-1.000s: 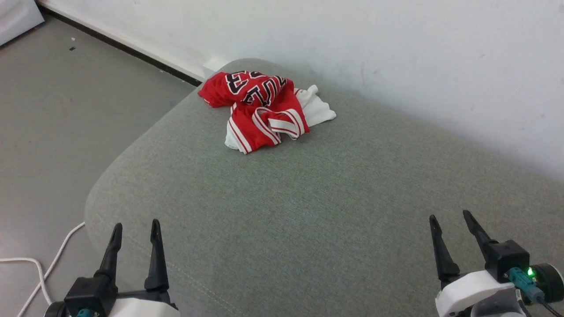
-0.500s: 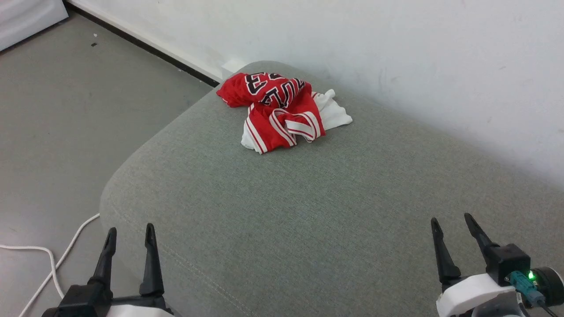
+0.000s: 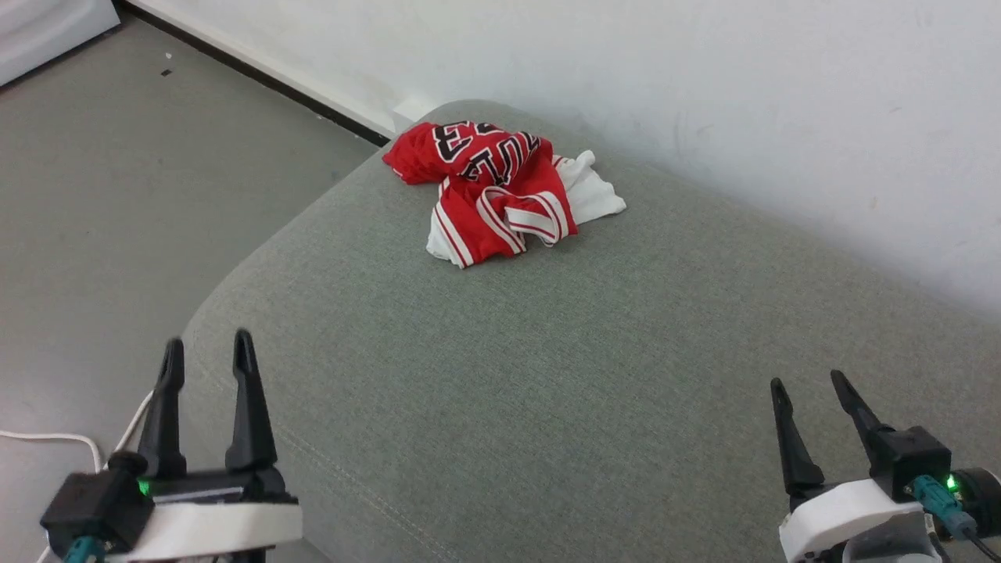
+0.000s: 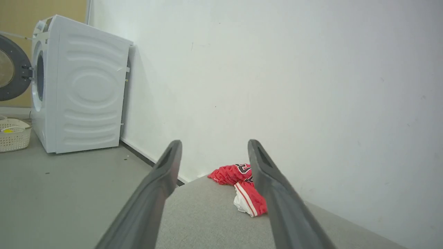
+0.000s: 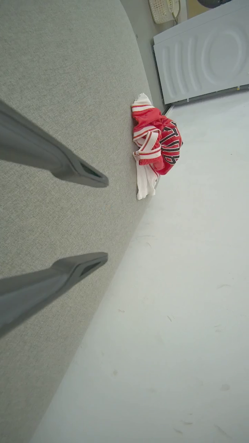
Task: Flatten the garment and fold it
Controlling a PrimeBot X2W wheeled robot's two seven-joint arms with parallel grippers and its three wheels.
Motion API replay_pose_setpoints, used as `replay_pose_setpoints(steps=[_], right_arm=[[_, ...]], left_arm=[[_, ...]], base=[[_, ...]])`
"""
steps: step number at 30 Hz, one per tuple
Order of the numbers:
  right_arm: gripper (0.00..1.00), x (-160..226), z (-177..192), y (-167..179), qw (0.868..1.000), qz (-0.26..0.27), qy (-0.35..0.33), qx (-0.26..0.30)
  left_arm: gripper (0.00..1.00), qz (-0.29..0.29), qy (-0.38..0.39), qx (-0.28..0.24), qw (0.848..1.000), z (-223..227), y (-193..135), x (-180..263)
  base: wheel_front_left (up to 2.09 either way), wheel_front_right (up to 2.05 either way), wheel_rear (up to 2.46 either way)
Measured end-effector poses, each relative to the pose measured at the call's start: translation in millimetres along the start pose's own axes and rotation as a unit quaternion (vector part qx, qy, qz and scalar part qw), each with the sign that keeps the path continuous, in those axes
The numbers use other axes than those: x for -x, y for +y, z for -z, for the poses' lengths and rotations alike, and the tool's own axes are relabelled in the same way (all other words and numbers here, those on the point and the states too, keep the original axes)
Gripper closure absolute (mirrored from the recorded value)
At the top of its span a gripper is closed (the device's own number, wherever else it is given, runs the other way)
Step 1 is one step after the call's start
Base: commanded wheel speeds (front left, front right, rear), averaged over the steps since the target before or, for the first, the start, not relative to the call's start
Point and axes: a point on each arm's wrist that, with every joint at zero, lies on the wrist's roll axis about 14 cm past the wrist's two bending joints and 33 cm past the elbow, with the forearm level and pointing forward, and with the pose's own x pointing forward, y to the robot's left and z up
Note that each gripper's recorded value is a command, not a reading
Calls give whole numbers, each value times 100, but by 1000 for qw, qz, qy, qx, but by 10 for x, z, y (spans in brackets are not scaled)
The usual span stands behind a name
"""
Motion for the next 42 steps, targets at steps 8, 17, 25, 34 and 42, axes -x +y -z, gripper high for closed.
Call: replay_pose_setpoints(steps=[8,17,25,34,42], right_arm=[[0,-125,-168,-130,1000,11,-21,7],[0,-345,-359,-228,999,13,-44,23],[0,-408,-358,-433,998,35,-44,31],[0,-396,-260,-666,997,62,-34,40],[0,-370,8,-824,996,80,5,44]], left_arm=[[0,78,-108,-21,991,-863,-419,-839],[0,123,-92,-83,985,-1159,-754,-1921],[0,133,14,-122,984,-648,-899,-2665],[0,194,191,-124,954,610,-1403,-2856],[0,203,407,-117,883,1791,-1410,-2526]], base=[[0,0,0],[0,0,0],[0,0,0],[0,0,0],[0,0,0]])
